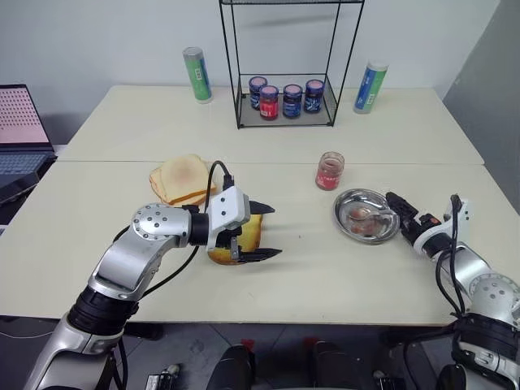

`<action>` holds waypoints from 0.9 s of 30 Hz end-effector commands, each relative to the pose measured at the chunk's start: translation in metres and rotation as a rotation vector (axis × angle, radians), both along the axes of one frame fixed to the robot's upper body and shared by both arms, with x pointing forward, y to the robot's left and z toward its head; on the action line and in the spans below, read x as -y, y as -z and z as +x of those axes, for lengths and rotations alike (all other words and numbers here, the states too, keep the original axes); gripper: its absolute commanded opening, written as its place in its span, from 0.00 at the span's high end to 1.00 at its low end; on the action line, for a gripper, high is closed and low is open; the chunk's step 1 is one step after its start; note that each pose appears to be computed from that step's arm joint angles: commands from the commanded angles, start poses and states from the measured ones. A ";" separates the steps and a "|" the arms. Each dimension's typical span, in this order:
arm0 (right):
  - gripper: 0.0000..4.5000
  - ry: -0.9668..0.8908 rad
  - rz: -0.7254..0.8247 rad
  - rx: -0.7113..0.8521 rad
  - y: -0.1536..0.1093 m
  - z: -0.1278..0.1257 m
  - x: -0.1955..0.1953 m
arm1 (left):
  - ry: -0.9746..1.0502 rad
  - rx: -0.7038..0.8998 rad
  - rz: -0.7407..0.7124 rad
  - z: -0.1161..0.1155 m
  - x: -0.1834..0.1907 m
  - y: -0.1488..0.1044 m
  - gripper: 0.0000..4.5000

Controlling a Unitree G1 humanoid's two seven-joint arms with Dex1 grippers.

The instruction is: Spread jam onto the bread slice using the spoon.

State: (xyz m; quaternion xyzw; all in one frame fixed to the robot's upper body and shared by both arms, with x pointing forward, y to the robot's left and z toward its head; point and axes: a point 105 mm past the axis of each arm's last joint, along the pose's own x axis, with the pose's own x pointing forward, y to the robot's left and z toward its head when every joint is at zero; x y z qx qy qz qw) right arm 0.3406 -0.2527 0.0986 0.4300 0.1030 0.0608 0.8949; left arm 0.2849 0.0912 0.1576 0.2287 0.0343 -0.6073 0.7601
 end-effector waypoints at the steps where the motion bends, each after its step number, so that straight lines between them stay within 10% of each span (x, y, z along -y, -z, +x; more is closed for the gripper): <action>1: 0.31 0.023 -0.018 0.057 -0.012 0.003 0.008 | 0.021 0.052 -0.007 -0.003 0.002 -0.010 0.00; 16: 0.99 0.059 -0.027 0.082 -0.016 -0.003 0.017 | 0.008 0.078 -0.015 0.002 0.006 -0.011 0.00; 27: 0.99 -0.041 -0.056 0.240 -0.078 -0.010 0.000 | -0.046 0.029 -0.107 0.008 0.004 -0.021 0.00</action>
